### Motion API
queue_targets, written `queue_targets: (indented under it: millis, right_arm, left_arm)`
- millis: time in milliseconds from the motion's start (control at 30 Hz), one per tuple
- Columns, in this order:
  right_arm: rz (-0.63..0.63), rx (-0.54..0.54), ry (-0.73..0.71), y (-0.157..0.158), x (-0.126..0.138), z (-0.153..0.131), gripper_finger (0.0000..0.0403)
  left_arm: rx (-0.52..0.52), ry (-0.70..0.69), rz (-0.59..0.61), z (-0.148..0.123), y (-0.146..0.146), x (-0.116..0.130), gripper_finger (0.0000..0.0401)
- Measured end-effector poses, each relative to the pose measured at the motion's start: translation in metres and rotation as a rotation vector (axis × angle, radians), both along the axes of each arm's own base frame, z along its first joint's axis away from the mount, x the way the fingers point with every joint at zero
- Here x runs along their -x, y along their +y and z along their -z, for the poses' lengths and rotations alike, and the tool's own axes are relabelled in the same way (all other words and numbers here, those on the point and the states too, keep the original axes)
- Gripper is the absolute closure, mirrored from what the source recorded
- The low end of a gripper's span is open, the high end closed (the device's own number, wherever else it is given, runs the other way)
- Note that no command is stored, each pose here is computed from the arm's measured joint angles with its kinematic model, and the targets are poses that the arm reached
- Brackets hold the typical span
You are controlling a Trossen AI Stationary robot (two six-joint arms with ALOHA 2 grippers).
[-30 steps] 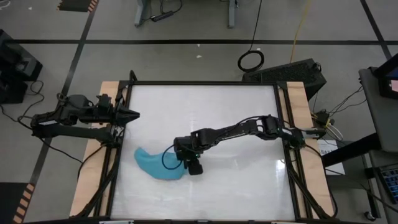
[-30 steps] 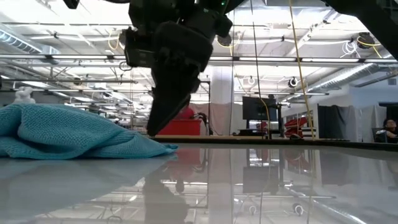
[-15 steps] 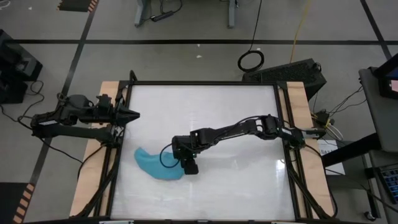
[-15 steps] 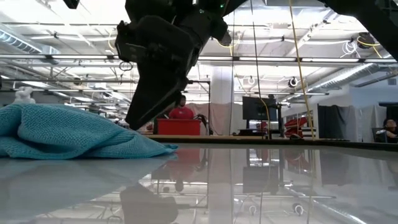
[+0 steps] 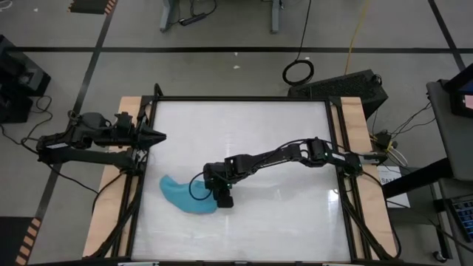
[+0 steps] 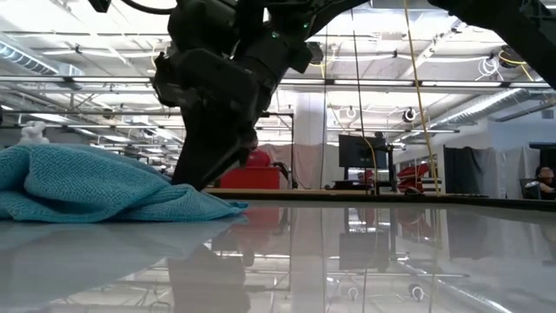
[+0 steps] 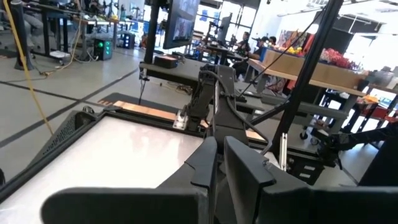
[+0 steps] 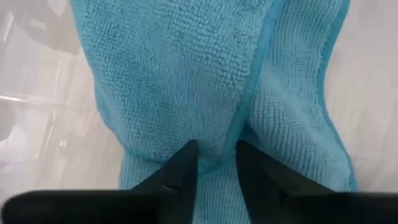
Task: Roll towel
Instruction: Roll the blue towel
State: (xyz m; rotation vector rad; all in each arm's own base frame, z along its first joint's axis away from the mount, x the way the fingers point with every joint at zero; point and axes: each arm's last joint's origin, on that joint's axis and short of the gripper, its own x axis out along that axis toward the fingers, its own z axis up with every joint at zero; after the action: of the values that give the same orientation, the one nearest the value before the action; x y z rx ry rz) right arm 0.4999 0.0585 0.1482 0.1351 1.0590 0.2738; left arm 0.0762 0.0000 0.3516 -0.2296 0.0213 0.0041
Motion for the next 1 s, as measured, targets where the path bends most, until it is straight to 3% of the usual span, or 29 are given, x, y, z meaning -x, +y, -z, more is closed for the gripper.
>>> queue_targets:
  millis: [167,367,733,1000]
  right_arm:
    - [-0.034,0.016,0.0,0.001,0.001,0.0,0.0386]
    - [-0.071,0.041,0.024,0.006,0.014,-0.025,0.04]
    - [-0.153,0.07,-0.224,0.003,0.077,-0.176,0.0402]
    - [-0.208,0.114,-0.345,-0.006,0.133,-0.243,0.0403]
  left_arm:
    - [0.001,0.002,0.001,0.0,0.0,0.0,0.0363]
    - [0.001,0.002,0.001,0.0,0.0,0.0,0.0363]
    - [0.0,-0.04,-0.005,-0.004,0.0,0.0,0.0363]
    - [-0.064,-0.047,-0.062,-0.006,0.002,-0.004,0.0363]
